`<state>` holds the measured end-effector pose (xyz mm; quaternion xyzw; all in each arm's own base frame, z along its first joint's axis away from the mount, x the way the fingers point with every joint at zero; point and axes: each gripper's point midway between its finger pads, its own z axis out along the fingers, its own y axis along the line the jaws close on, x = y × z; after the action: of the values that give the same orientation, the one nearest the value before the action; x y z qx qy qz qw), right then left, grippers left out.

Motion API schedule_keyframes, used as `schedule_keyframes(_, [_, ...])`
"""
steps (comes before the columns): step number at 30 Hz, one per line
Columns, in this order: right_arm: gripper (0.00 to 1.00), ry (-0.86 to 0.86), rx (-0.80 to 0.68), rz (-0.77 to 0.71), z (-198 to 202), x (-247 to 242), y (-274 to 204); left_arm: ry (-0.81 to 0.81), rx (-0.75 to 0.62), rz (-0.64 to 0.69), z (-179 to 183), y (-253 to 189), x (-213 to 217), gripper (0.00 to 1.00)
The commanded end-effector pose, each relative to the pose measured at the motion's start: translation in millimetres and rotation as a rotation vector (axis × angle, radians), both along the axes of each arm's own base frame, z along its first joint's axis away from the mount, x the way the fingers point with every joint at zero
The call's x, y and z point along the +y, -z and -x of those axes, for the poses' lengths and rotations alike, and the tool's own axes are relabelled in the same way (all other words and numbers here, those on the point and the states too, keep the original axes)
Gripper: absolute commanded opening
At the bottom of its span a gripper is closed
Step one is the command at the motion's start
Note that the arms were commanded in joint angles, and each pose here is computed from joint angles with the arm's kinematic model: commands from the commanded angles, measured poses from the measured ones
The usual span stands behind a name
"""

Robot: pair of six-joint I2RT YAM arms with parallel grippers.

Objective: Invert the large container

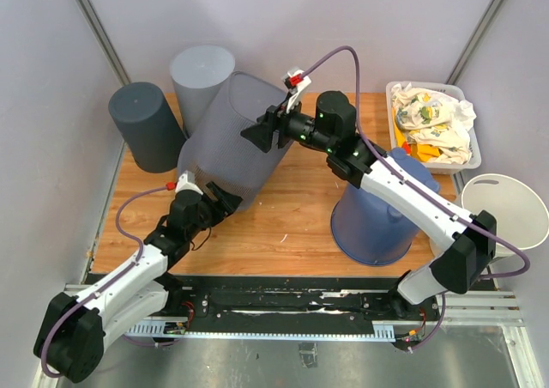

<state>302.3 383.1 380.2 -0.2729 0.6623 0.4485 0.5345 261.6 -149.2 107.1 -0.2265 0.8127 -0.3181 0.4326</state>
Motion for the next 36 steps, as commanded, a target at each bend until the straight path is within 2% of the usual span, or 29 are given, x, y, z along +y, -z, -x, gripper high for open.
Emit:
schedule_keyframes(1, [0.64, -0.151, 0.048, 0.032, 35.7, 25.8, 13.9, 0.055, -0.202, 0.106, -17.5, -61.2, -21.1, 0.78])
schedule_keyframes(16, [0.64, -0.214, 0.066, 0.079, 49.8, 54.0, 33.1, -0.001, -0.144, -0.042, -24.5, -56.0, -3.9, 0.78])
schedule_keyframes(32, [0.64, -0.183, 0.05, 0.09, 46.6, 48.2, 32.5, -0.03, -0.156, -0.077, -19.1, -59.6, 7.6, 0.78])
schedule_keyframes(36, [0.68, -0.114, 0.023, 0.095, 44.2, 31.9, 26.6, -0.023, -0.174, -0.099, -14.4, -69.6, 11.6, 0.78])
